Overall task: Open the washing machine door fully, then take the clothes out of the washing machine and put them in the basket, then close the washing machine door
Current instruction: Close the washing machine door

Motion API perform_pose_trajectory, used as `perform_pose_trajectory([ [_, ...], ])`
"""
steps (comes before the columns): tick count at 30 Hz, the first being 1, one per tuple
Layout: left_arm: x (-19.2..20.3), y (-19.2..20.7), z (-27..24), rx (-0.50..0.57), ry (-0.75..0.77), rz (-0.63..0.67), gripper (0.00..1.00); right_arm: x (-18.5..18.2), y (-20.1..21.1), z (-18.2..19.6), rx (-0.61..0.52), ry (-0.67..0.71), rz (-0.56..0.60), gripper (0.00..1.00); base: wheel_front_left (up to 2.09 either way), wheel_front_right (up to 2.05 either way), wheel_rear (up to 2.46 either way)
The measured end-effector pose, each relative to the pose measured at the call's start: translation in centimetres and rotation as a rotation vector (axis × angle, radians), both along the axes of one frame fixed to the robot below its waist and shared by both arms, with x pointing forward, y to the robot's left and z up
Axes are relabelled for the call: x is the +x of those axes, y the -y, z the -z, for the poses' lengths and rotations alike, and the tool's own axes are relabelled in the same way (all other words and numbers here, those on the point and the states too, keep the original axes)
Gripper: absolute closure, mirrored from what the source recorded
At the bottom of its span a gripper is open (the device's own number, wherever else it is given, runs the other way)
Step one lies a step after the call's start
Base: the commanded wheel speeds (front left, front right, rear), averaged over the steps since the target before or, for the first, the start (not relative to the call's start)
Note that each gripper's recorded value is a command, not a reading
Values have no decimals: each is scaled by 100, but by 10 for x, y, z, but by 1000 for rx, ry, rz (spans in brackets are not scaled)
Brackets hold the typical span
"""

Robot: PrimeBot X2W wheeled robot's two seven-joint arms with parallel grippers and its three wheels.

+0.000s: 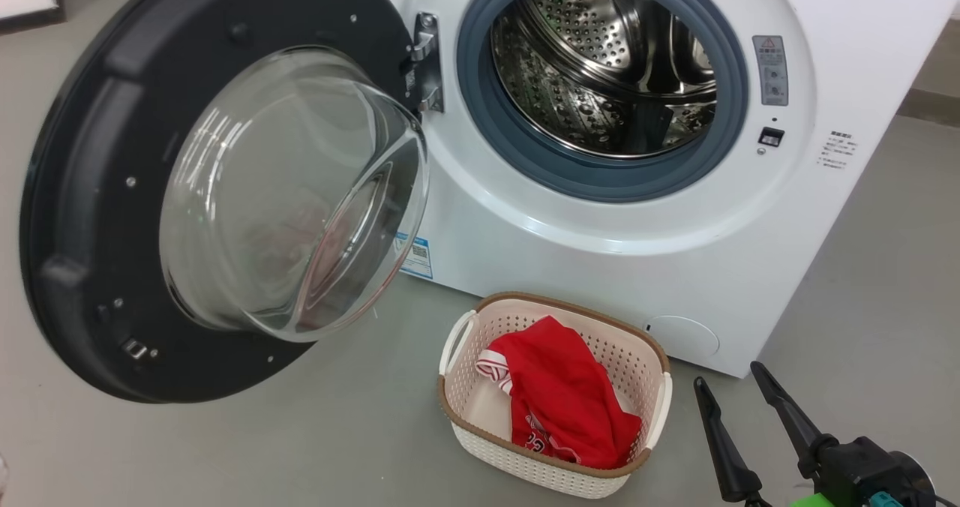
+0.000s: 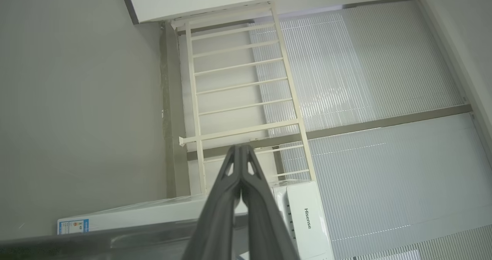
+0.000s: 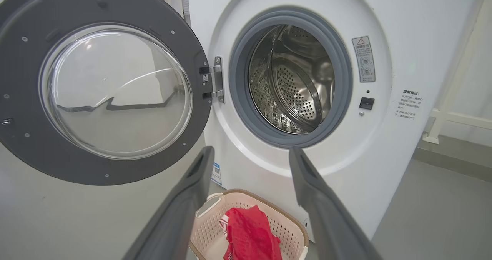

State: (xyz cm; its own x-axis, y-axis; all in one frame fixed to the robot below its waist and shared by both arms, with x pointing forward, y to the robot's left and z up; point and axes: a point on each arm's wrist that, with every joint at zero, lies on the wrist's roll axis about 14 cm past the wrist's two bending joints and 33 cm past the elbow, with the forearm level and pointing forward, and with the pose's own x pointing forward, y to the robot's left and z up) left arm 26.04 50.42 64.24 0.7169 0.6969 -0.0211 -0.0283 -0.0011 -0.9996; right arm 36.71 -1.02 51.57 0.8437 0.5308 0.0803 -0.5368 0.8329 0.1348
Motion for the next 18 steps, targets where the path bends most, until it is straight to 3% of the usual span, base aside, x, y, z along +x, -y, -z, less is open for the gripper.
perform_pose_trajectory([
  [11, 28, 1, 34, -80, -133, 79, 100, 1, 10, 3, -5, -22, 28, 0, 0, 0, 0],
  [18, 62, 25, 45, -80, -171, 218, 100, 3, 19, 5, -20, -26, 52, 0, 0, 0, 0],
])
